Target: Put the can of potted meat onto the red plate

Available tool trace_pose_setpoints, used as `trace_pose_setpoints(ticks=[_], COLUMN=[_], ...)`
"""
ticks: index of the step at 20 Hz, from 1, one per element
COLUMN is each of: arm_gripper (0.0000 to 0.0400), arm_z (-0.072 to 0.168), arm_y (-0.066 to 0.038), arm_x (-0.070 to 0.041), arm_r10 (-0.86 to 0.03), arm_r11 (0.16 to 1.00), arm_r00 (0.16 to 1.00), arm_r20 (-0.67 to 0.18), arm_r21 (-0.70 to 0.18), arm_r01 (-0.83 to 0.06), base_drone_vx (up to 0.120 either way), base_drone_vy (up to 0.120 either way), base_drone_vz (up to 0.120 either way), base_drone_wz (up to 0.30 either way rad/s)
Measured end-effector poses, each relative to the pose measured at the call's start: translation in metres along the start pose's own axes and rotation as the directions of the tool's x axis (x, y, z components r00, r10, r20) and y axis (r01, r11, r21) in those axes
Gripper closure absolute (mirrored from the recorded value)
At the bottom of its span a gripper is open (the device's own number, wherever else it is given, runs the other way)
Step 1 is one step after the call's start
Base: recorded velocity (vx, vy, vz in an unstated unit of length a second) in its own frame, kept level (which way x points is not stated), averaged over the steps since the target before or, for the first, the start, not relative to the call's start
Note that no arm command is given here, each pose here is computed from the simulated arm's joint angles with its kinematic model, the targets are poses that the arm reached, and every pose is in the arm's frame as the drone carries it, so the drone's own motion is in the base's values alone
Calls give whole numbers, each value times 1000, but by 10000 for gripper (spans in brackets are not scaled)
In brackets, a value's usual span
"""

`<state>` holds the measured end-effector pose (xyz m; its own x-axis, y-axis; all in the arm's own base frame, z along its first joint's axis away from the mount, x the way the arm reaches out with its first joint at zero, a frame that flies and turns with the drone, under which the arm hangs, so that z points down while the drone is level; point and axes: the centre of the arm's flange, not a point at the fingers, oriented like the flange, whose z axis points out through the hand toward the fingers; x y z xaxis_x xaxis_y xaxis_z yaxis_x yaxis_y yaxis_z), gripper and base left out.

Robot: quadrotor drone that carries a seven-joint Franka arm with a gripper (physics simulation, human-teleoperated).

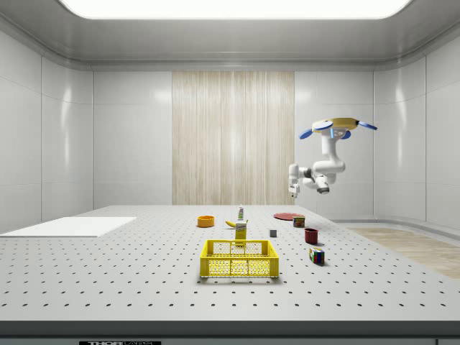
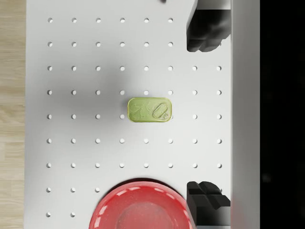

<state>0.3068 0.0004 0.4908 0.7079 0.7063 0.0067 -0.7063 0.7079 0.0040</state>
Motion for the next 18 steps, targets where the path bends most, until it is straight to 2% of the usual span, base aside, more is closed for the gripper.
trace_pose_setpoints(ticks=[11, 13, 18], arm_gripper=[0, 0, 0], arm_z=[0, 0, 0], arm_y=[0, 0, 0], arm_x=[0, 0, 0], arm_r10=[0, 0, 0], arm_r11=[1000, 1000, 1000], arm_r00=[1000, 1000, 1000], arm_r20=[-4, -4, -4], arm_r21=[-4, -4, -4], arm_r01=[0, 0, 0], base_drone_vx=[-7, -80, 0], base_drone_vy=[0, 0, 24], base_drone_vz=[-120, -120, -120], base_drone_wz=[0, 0, 0])
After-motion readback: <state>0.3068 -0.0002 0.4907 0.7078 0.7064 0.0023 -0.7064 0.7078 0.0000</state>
